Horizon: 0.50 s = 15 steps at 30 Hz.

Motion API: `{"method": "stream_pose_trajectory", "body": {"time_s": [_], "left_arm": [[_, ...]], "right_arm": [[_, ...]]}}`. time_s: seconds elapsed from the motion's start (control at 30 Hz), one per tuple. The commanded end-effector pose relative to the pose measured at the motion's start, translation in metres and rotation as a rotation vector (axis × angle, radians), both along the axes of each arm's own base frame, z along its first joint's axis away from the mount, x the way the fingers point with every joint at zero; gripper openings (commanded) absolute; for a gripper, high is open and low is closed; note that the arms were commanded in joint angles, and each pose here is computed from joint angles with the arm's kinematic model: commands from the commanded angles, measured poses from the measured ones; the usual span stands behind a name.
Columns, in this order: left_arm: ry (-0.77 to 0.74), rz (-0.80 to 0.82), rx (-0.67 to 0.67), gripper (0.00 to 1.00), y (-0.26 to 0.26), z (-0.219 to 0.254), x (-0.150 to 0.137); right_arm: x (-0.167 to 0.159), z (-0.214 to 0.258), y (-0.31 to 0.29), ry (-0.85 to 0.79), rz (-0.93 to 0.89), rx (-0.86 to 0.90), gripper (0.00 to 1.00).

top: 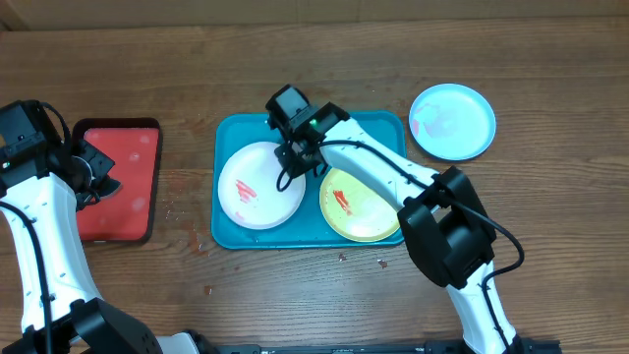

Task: Clean dirty plates on tray and stack at the side
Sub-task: 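Pick up the sponge with the left gripper and bring it to the white plate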

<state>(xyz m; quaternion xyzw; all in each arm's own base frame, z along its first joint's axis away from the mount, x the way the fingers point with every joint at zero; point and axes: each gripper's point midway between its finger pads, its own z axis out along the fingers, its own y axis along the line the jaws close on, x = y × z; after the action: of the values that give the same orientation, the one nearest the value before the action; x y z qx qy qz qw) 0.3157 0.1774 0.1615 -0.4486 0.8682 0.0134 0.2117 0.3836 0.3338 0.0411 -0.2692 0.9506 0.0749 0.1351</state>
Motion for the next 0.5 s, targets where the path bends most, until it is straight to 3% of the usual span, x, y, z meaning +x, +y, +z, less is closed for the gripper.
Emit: {"method": "stream_pose_trajectory", "body": {"time_s": [0.0,0.07,0.33,0.47], "left_arm": [[-0.025,-0.006,-0.019,0.04,-0.001,0.003,0.005],[-0.032,-0.018,-0.025,0.04,-0.003,0.004,0.007],[-0.048,-0.049,-0.039,0.04,-0.007,0.004,0.011],[-0.07,-0.109,-0.07,0.04,-0.016,0.005,0.016]], "right_arm": [[0.004,0.003,0.001,0.015,-0.097,0.027,0.13],[0.004,-0.003,0.001,0.019,-0.086,0.018,0.27],[0.004,-0.014,0.011,-0.011,0.137,0.012,0.31],[0.0,-0.036,0.007,0.024,0.145,-0.018,0.32]]}}
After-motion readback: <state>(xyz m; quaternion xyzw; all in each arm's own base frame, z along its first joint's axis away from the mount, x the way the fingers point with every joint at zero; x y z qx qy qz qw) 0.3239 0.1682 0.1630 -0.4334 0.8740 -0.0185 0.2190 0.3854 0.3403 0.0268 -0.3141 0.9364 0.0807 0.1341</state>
